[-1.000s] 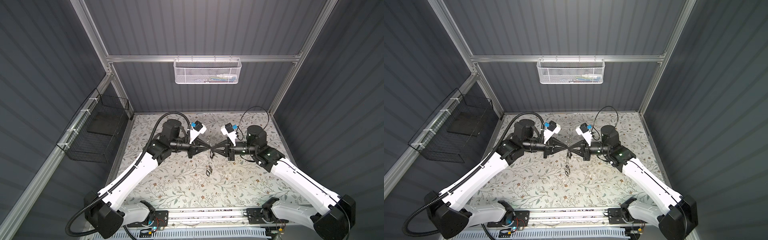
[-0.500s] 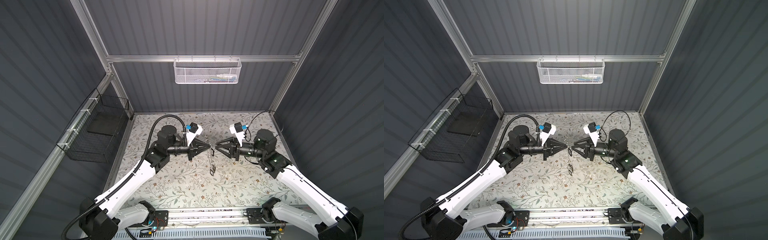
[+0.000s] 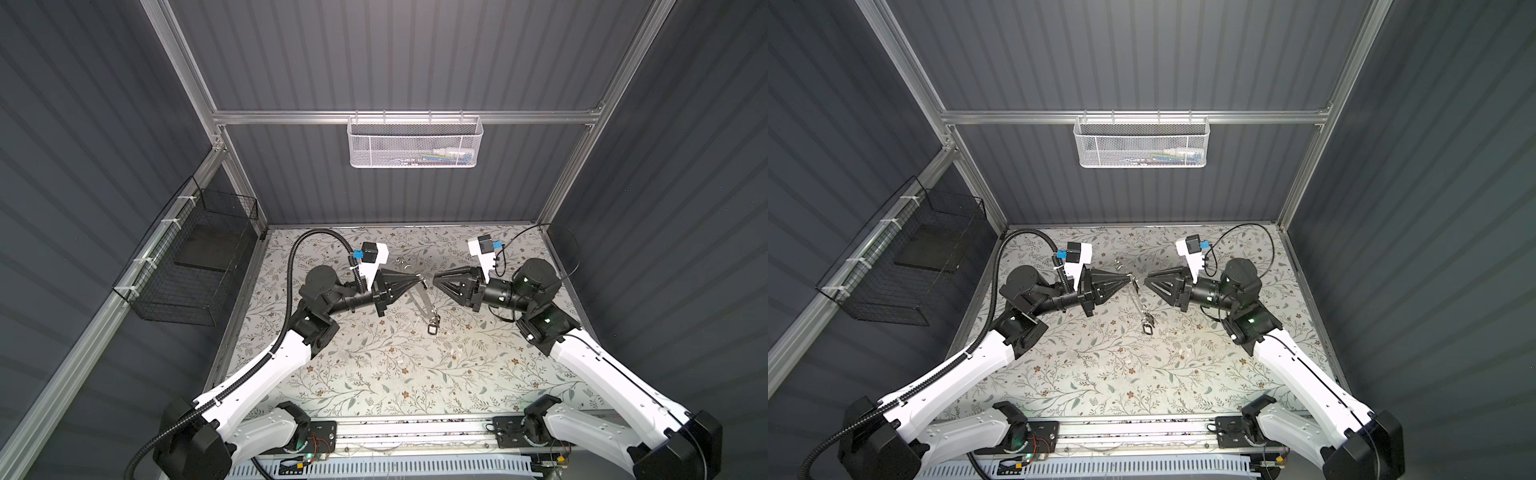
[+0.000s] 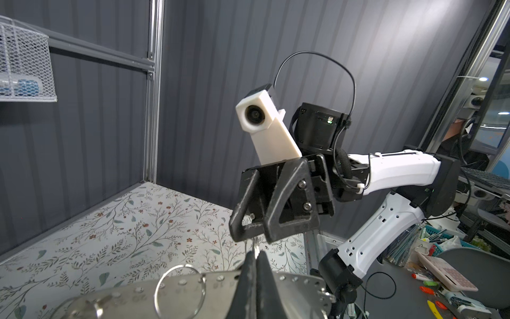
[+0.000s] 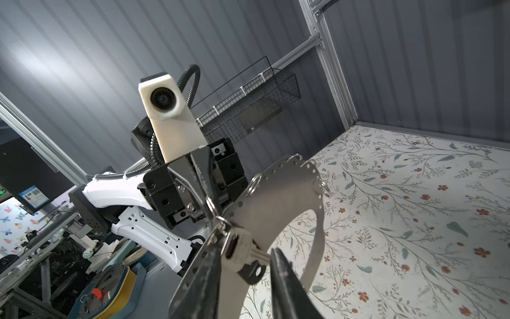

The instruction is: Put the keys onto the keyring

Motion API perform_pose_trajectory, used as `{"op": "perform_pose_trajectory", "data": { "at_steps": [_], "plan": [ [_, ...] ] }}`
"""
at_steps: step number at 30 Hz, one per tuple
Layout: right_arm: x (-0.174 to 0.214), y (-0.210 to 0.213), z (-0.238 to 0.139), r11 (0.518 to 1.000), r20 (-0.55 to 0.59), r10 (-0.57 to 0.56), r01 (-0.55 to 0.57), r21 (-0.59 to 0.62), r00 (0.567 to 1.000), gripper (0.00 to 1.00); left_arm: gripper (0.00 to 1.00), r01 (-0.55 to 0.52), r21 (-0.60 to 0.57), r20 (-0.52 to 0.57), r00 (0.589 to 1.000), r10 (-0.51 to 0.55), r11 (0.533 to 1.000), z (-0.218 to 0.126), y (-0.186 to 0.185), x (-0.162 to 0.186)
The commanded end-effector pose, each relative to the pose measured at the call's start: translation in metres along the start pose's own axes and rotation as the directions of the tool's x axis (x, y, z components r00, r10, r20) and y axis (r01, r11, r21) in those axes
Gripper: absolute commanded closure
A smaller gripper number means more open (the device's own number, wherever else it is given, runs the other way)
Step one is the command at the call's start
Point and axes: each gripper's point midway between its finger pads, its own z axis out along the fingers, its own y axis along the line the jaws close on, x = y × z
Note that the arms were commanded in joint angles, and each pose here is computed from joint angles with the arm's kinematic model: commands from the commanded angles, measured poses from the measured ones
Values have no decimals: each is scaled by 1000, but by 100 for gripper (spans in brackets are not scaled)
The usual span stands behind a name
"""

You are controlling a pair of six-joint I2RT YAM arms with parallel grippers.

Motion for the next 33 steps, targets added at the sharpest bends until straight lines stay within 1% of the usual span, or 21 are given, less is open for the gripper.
{"op": "perform_pose_trajectory", "data": {
  "at_steps": [1,7,8,10,13,17,20,30,33],
  "plan": [
    [-22,16,0,997,46,-5,8,-75,999,68,100,-35,38,51,998,33,999,1,-10,-17],
    [-25,21,4,991,38,10,-5,-135,999,71,100,-22,33,15,1000,22,999,5,-7,-15],
    [-26,23,4,989,37,8,-3,-147,999,72,100,-25,35,18,1000,25,999,5,-8,-16],
    [-20,14,10,988,16,35,-32,-149,999,72,100,-22,34,15,1000,21,999,5,-7,-15],
    [-18,14,12,985,0,40,-40,-169,999,73,100,-18,32,11,1000,17,999,6,-6,-14],
    [-15,17,13,978,-15,47,-49,-203,999,76,100,-17,28,11,1000,17,999,6,-5,-15],
    [-12,16,13,977,-23,47,-51,-208,999,79,100,-14,23,8,1000,14,1000,7,-3,-14],
    [-2,15,12,975,-47,55,-63,-214,997,78,100,-23,10,6,1000,23,1000,7,-2,-16],
    [-1,14,12,975,-48,54,-63,-211,997,82,100,-22,12,4,1000,22,1000,7,-2,-15]
  ]
}}
